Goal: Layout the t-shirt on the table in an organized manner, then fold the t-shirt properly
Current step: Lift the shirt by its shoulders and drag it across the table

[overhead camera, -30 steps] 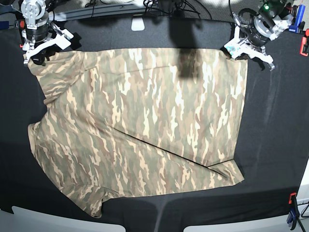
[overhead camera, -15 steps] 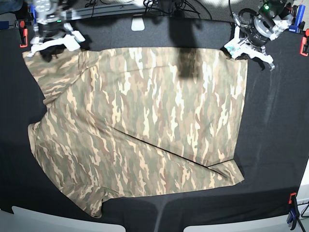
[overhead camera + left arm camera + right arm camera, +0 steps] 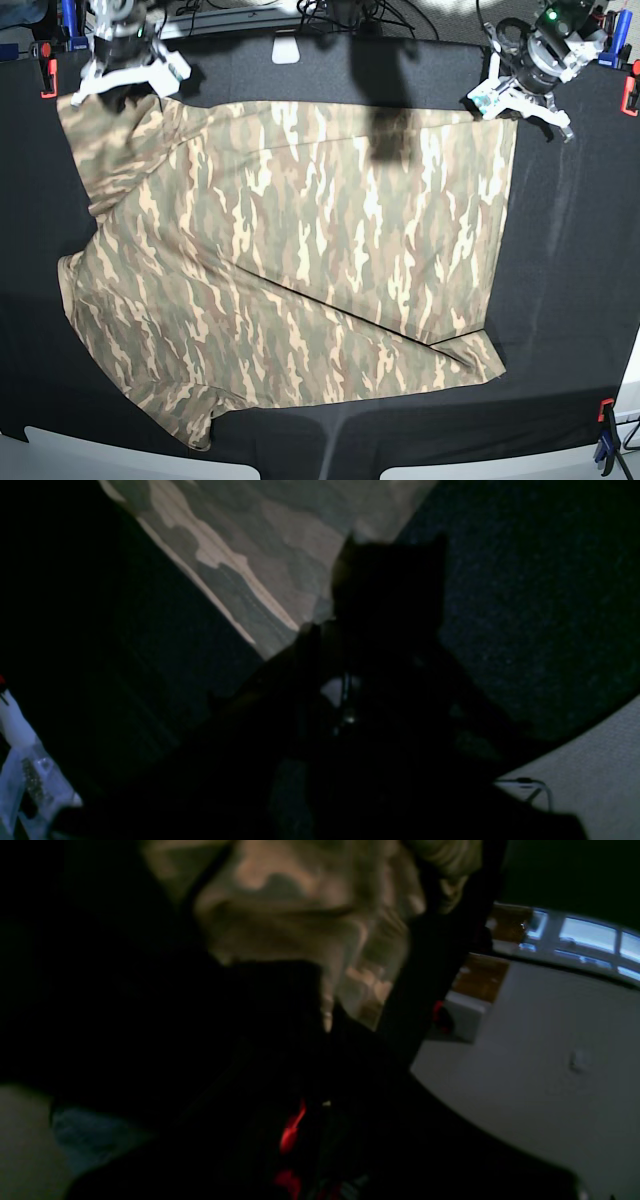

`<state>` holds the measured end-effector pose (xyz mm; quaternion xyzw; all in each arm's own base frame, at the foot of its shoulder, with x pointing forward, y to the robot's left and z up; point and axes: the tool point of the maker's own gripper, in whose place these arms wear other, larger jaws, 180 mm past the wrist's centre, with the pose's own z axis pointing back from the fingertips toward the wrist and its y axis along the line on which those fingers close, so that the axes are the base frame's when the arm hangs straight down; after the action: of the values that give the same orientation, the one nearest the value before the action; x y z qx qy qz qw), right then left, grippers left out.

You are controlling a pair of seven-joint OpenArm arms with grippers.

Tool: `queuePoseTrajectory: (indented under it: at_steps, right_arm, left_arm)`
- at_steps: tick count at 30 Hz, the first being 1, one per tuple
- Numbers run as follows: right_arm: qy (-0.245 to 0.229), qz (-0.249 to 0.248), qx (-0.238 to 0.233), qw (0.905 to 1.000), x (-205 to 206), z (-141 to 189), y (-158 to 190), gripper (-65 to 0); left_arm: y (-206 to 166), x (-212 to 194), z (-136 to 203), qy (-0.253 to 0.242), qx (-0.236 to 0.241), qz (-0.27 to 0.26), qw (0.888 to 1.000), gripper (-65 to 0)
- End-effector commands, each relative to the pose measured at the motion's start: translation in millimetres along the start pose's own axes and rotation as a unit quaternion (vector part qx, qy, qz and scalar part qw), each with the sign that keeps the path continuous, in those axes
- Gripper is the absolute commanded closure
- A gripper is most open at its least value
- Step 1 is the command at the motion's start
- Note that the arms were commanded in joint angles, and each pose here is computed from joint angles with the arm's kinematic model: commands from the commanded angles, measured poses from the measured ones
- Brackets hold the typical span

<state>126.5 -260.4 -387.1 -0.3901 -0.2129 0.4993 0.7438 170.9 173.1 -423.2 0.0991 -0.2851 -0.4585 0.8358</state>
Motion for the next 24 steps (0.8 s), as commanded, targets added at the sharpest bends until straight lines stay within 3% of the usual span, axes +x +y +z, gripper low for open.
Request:
queuePoseTrajectory:
  at_steps: [1, 10, 18, 24]
  right_arm:
    - [-0.014, 0.009, -0.019, 0.9997, 3, 6, -9, 0.0]
    - [-0.009, 0.031, -0.007, 0.9994, -6, 34, 4, 0.0]
    - [0.002, 0.07, -0.032, 0.9971, -19, 54, 5, 0.0]
    - [0.012, 0.091, -0.041, 0.9949, -31, 73, 9, 0.0]
  left_arm:
    - [8, -2, 3, 0.006, 0.012, -0.003, 1.0, 0.0]
    - [9, 29, 30, -0.023, 0.021, -0.007, 0.999, 0.0]
    - [-1, 9, 46, 0.03, 0.023, -0.032, 0.999, 0.0]
    - [-5, -13, 57, 0.065, 0.056, -0.045, 0.995, 0.0]
